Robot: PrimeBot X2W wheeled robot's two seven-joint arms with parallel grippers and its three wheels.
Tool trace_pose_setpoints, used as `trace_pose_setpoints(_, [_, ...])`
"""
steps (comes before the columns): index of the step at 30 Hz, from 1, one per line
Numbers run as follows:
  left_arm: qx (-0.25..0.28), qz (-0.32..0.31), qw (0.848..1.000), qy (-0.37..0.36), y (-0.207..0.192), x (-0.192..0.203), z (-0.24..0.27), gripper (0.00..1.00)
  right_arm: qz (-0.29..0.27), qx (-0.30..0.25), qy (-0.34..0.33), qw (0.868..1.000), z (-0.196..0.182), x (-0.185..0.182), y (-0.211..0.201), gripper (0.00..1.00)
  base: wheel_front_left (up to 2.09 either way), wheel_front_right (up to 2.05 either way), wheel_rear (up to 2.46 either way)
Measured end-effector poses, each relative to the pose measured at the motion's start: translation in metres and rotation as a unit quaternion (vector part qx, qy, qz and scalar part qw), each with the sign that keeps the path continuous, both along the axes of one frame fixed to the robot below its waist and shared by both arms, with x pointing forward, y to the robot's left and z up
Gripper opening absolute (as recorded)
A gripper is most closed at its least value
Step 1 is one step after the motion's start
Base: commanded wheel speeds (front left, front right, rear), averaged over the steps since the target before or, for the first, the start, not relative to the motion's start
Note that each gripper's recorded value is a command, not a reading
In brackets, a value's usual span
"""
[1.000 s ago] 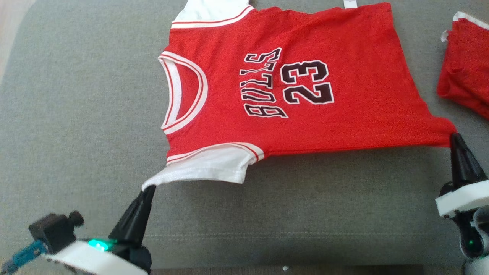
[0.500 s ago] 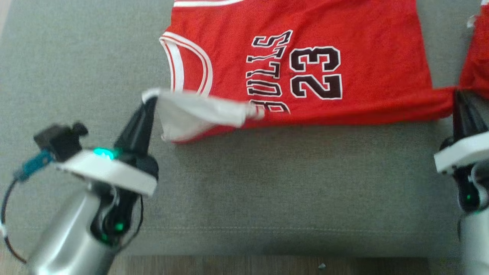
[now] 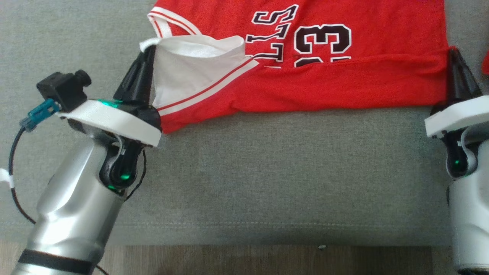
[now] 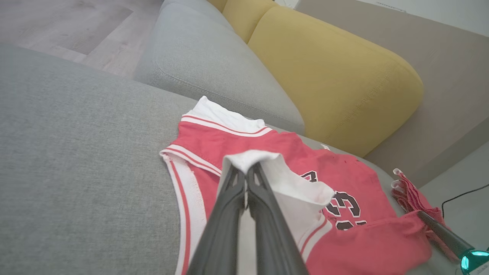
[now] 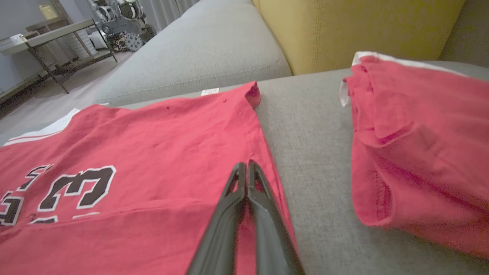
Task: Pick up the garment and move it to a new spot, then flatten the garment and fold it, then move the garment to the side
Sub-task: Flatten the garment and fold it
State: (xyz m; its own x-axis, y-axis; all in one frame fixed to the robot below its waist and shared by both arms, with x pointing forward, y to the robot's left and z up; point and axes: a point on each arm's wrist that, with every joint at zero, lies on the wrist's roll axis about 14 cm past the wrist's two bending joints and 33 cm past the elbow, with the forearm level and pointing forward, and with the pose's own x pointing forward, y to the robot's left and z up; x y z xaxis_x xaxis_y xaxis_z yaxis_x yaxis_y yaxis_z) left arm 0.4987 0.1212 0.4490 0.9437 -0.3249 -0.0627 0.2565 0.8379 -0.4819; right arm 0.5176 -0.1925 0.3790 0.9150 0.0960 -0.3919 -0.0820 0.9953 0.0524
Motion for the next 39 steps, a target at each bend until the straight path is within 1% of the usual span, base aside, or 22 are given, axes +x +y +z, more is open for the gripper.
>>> trace_pose_setpoints(1, [-0.003,0.003,1.0,0.0,0.0,0.002,-0.001,0.92,0.0,0.0,-0.008,1.0,0.002,0.002,0.0,0.65,0.0,0.0,0.0])
trace_pose_setpoints(2, [-0.01,0.003,1.0,0.0,-0.003,0.003,0.0,1.0,0.002,0.0,-0.02,1.0,0.005,0.003,0.001,1.0,0.0,0.0,0.0])
trace_pose_setpoints(4, [-0.027,-0.001,1.0,-0.005,-0.009,0.003,0.005,1.0,0.009,0.0,-0.042,0.999,0.012,0.005,0.005,1.0,0.0,0.0,0.0])
trace_pose_setpoints(6, [-0.034,0.003,0.999,-0.027,-0.008,0.005,0.019,1.0,0.013,0.002,-0.063,0.998,0.02,0.006,0.008,1.0,0.0,0.0,0.0])
trace_pose_setpoints(9, [-0.022,0.022,0.999,-0.044,0.003,-0.001,0.025,1.0,0.014,0.011,-0.094,0.995,0.033,0.007,0.011,1.0,0.0,0.0,0.0])
trace_pose_setpoints(11, [-0.011,0.021,0.999,-0.025,0.001,-0.02,0.009,1.0,0.014,0.02,-0.103,0.994,0.037,0.003,0.016,1.0,0.0,0.0,0.0])
trace_pose_setpoints(15, [0.006,0.003,0.999,0.044,-0.012,-0.067,-0.036,1.0,0.012,0.033,-0.096,0.995,0.031,-0.01,0.023,1.0,0.0,0.0,0.0])
trace_pose_setpoints(16, [0.011,-0.002,0.998,0.057,-0.015,-0.076,-0.044,1.0,0.012,0.035,-0.093,0.995,0.029,-0.013,0.023,1.0,0.0,0.0,0.0])
trace_pose_setpoints(17, [0.011,-0.002,0.998,0.057,-0.015,-0.076,-0.044,1.0,0.012,0.035,-0.093,0.995,0.029,-0.013,0.023,1.0,0.0,0.0,0.0])
trace_pose_setpoints(18, [0.026,-0.004,0.997,0.074,-0.016,-0.084,-0.054,1.0,0.011,0.036,-0.09,0.995,0.027,-0.016,0.024,1.0,0.0,0.0,0.0])
trace_pose_setpoints(22, [0.068,0.01,0.993,0.092,-0.009,-0.088,-0.066,1.0,0.01,0.04,-0.097,0.994,0.033,-0.018,0.026,1.0,0.0,0.0,0.0])
trace_pose_setpoints(26, [0.092,0.024,0.989,0.113,-0.003,-0.09,-0.079,1.0,0.007,0.038,-0.104,0.994,0.04,-0.019,0.023,1.0,0.0,0.0,0.0])
trace_pose_setpoints(34, [0.104,0.018,0.988,0.115,-0.006,-0.078,-0.084,1.0,-0.008,0.035,-0.099,0.994,0.039,-0.022,0.012,1.0,0.0,0.0,0.0])
trace_pose_setpoints(35, [0.105,0.017,0.988,0.114,-0.007,-0.076,-0.084,0.4,-0.011,0.035,-0.092,0.995,0.036,-0.023,0.01,1.0,0.0,0.0,0.0])
trace_pose_setpoints(36, [0.112,0.013,0.987,0.113,-0.006,-0.075,-0.086,0.12,-0.02,0.033,-0.072,0.997,0.027,-0.027,0.005,1.0,0.0,0.0,0.0])
trace_pose_setpoints(37, [0.117,0.012,0.986,0.114,-0.006,-0.074,-0.088,0.0,-0.023,0.031,-0.059,0.998,0.021,-0.031,0.003,1.0,0.0,0.0,0.0])
trace_pose_setpoints(39, [0.119,0.011,0.986,0.116,-0.004,-0.074,-0.089,0.0,-0.032,0.034,-0.033,0.998,0.01,-0.037,0.0,1.0,0.0,0.0,0.0])
